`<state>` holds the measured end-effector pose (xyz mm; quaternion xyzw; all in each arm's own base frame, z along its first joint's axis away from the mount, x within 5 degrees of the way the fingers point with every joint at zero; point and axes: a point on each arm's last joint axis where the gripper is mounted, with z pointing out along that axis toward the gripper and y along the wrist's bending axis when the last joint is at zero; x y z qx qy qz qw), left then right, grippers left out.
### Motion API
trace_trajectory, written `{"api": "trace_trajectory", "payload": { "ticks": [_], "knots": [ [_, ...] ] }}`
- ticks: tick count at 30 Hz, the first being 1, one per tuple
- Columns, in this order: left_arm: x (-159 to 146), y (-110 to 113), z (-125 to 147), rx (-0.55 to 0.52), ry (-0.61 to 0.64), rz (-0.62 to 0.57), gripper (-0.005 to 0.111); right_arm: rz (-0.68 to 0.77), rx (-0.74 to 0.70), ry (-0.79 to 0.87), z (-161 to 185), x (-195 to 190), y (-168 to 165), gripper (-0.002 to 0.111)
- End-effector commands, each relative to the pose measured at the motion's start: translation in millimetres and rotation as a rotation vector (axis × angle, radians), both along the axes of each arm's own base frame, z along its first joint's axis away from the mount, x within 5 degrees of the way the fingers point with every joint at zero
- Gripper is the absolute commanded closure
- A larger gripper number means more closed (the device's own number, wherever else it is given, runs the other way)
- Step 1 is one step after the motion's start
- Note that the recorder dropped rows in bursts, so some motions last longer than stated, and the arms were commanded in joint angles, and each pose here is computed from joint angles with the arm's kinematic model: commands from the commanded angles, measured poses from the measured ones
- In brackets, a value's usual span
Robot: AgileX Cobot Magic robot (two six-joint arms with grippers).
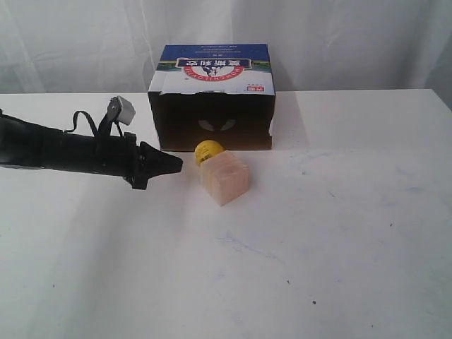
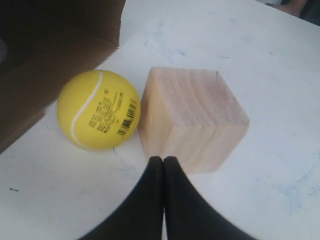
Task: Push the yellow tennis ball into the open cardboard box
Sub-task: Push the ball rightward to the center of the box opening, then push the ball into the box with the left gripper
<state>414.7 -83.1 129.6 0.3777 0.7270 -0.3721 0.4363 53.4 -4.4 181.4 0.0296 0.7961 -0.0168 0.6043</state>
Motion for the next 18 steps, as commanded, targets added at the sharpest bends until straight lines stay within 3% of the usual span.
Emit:
{"api": "trace_trajectory", "payload": {
  "ticks": [1, 10, 18],
  "knots": [
    [1, -2, -1, -0.027, -0.064, -0.011, 0.107, -0.006, -0.006, -0.011, 0, 0, 0, 0.108],
    [15, -3, -25, -0.063, -0.037, -0.01, 0.107, -0.006, -0.006, -0.011, 0, 0, 0, 0.108],
    [26, -5, -29, -0.112, -0.04, -0.035, 0.107, -0.006, -0.006, -0.011, 0, 0, 0, 0.108]
  ]
}}
